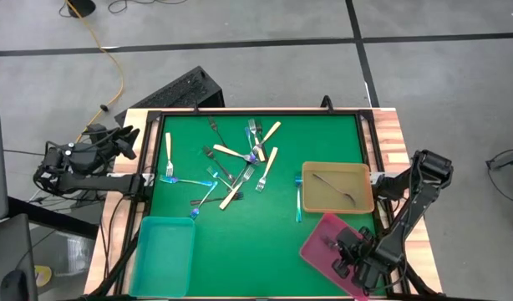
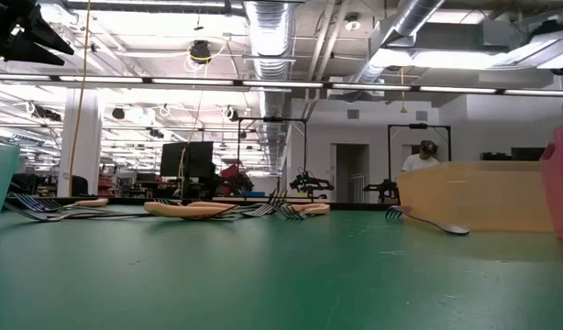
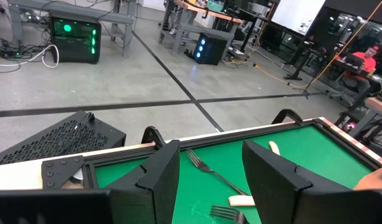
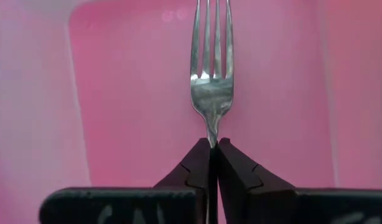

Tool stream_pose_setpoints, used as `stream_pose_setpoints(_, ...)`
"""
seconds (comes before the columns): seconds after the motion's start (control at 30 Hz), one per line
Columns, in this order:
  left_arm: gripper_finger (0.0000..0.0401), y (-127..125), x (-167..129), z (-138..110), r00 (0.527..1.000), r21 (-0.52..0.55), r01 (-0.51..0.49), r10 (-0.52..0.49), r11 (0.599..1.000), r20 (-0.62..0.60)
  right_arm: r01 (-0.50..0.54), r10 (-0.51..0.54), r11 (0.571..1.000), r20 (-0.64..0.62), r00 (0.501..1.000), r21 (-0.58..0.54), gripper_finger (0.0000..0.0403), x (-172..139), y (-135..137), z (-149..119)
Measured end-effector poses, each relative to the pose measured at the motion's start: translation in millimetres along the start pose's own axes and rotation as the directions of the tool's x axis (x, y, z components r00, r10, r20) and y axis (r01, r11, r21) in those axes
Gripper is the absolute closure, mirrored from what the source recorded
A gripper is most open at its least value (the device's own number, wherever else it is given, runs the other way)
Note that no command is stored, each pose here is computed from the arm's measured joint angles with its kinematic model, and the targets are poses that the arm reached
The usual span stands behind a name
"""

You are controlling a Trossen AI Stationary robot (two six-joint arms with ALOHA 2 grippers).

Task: Sort silverware by color (type)
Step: Put the black fork into the pink bin, then put the yellow fork into the blue bin

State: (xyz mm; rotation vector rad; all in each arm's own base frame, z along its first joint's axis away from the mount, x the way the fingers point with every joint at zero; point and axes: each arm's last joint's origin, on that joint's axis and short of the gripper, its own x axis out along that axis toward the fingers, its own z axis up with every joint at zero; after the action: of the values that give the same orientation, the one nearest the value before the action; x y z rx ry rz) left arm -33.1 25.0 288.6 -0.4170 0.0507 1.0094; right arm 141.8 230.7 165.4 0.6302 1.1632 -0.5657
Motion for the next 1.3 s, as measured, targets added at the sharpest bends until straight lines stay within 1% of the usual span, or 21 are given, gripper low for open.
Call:
stream_pose_setpoints(0.17,0.0243,0.0,0.0,0.0,1.000,0.000,0.000,0.000,1.000,0.000,0.006,-0.006,1.000,-0.014,1.000,-0.015,0.0334,0.7,-0.8,-0.5)
stream_pose_setpoints(0.57,0.0243,0.0,0.0,0.0,1.000,0.000,0.000,0.000,1.000,0.000,-0.004,0.003,0.999,-0.013,1.000,-0.043,0.0331,1.1,0.5,0.6)
stream_pose_setpoints(0.73,0.0243,0.0,0.0,0.0,1.000,0.000,-0.001,0.001,1.000,0.000,-0.057,0.055,0.995,-0.026,0.998,-0.078,0.0330,-0.9,6.1,6.9)
stream_pose_setpoints(0.9,0.0243,0.0,0.0,0.0,1.000,0.000,-0.001,0.001,1.000,0.000,-0.153,0.150,0.979,-0.031,0.988,-0.132,0.0330,-11.3,12.6,27.5)
stream_pose_setpoints(1.07,0.0243,0.0,0.0,0.0,1.000,0.000,-0.001,0.001,1.000,0.001,-0.234,0.236,0.956,-0.006,0.972,-0.177,0.0330,-28.2,12.3,59.3)
stream_pose_setpoints(1.17,0.0243,0.0,0.0,0.0,1.000,0.000,-0.001,0.001,1.000,0.001,-0.292,0.306,0.929,0.031,0.951,-0.229,0.0330,-38.3,12.2,80.8)
stream_pose_setpoints(1.3,0.0243,0.1,0.0,0.0,1.000,0.000,-0.001,0.001,1.000,0.001,-0.320,0.370,0.893,0.111,0.922,-0.315,0.0330,-46.9,10.5,111.9)
